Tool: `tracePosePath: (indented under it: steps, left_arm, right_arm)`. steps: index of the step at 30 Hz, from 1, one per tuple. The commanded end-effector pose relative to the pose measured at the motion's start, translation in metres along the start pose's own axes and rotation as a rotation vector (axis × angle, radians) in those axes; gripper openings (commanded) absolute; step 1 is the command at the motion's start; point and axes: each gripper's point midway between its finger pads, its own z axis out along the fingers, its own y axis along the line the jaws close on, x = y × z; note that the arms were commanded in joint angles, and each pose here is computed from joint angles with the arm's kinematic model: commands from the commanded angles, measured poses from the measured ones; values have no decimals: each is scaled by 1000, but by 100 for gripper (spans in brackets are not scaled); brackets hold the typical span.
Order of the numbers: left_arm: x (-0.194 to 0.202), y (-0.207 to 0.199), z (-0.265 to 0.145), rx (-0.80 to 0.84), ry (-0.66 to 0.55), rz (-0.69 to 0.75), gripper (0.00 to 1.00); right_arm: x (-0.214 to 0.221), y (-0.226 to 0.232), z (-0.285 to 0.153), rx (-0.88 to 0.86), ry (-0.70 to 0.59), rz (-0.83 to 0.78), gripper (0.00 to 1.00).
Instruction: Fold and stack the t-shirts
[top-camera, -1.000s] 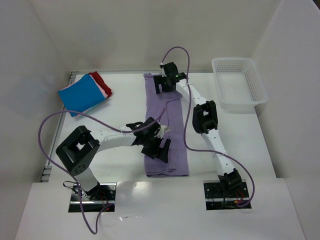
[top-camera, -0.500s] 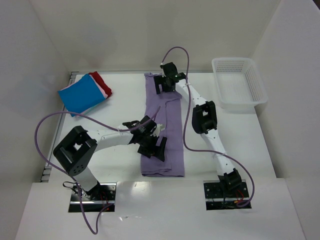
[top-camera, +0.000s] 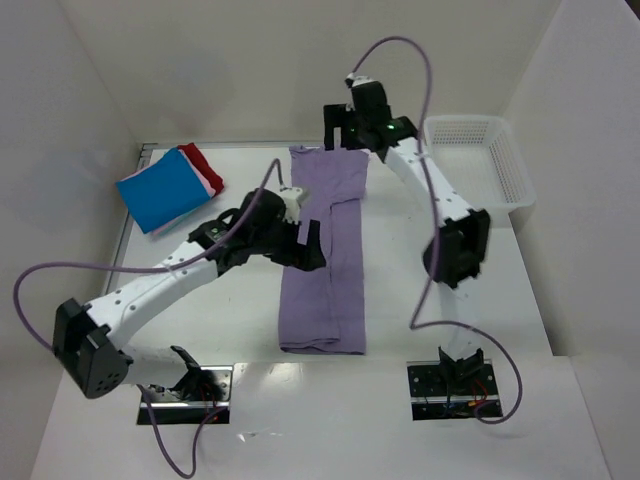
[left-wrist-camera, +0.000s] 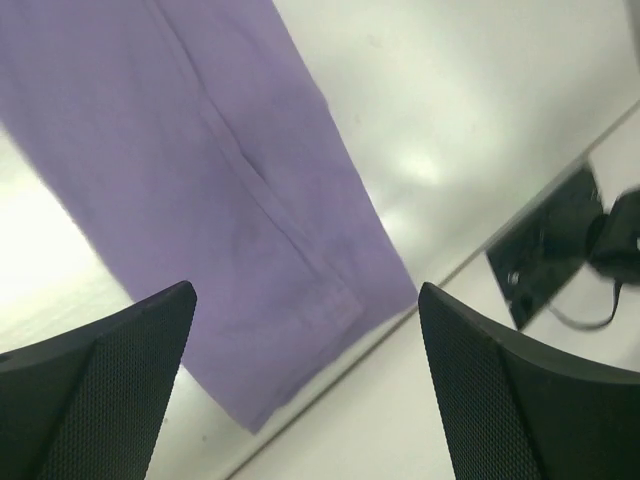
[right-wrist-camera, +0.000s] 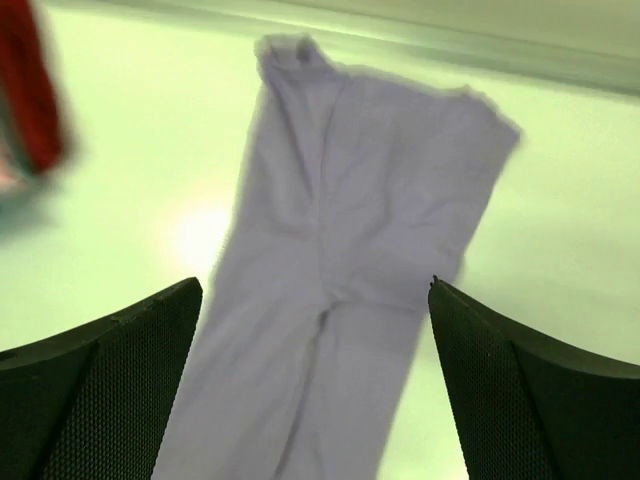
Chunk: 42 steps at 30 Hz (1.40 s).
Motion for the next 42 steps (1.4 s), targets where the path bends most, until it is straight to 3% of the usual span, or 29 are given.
tracePosePath:
  steps: [1,2,3,4,6,8,16,22,31,42]
  left_arm:
    - [-8,23,-18,-85,-79,-48,100]
    - [-9,32,-22,-101,-92,-74,100]
    - [-7,36,-25,-107,-98,-81,100]
    - [-10,34,-33,-97,-133,-109,100]
    - [-2,44,-32,-99,-145,-137,100]
    - [4,43,-36,-63,-152,-156,100]
    - [55,56,-13,-52,42,-233,100]
    - [94,72,-7,-110,105,-317,100]
    - [116,63,-8,-72,142,-376,100]
    - [150,58,8,-92,310,-407,100]
  right_arm:
    - [-9,-3,-65,-5,-102,106,100]
    - [-26,3,-103,-47,-194,137,100]
    - [-13,4,-112,-65,-182,185,100]
    - [31,-9,-103,-31,-100,220,100]
    - [39,-10,-136,-45,-132,275,100]
    - [90,-7,-139,-79,-27,322,97]
    - [225,25,-190,-156,230,416,90]
    - [291,40,-218,-161,355,514,85]
    - [331,35,-235,-167,410,594,81]
    - [385,62,-220,-99,591,479,81]
